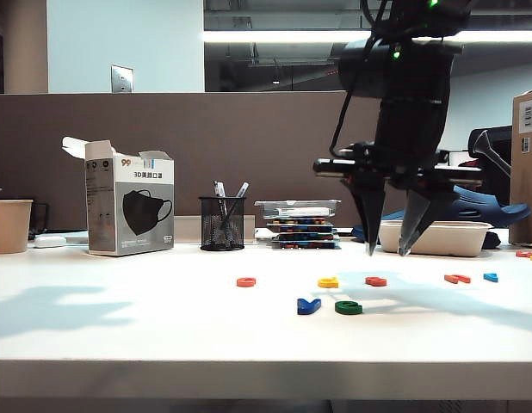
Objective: Select the appropriate letters from the row of letter magnets placed on the table to arrange into the word "yes".
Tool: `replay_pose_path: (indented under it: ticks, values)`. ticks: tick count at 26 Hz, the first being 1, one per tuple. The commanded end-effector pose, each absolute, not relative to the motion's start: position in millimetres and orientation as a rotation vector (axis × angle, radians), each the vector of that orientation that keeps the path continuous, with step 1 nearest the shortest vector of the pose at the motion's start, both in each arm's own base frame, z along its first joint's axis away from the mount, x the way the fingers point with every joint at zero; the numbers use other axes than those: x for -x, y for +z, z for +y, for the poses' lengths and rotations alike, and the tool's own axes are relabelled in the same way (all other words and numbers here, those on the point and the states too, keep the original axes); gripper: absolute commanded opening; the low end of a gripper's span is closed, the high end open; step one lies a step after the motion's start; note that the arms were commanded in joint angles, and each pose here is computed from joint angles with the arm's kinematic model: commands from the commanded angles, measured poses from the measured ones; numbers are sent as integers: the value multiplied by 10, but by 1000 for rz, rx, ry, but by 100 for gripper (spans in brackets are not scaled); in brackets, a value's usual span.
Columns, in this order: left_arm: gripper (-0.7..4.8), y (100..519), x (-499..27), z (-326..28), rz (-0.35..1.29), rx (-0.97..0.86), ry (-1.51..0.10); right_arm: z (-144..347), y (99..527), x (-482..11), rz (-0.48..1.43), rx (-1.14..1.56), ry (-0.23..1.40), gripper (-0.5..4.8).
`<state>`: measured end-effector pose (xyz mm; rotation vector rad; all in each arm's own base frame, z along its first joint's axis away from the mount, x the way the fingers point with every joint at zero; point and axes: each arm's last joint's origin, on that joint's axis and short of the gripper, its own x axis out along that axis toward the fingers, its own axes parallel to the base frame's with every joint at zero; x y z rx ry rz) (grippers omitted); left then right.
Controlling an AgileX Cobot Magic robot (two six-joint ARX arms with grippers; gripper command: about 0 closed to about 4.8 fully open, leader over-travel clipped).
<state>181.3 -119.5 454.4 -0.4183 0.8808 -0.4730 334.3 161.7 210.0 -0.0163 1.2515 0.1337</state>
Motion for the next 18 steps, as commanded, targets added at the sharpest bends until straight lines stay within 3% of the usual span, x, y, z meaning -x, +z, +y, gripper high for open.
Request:
replay_pose_path:
  ticks: [1,18]
  values:
    - [-5,4569,-1805,-1193,861,419,-481,1620,2057,-3443,1209,76,182,246]
    - [-5,4569,-1805,-1193,861,419,-481,1631,1811,-3693,1193,195,271,244]
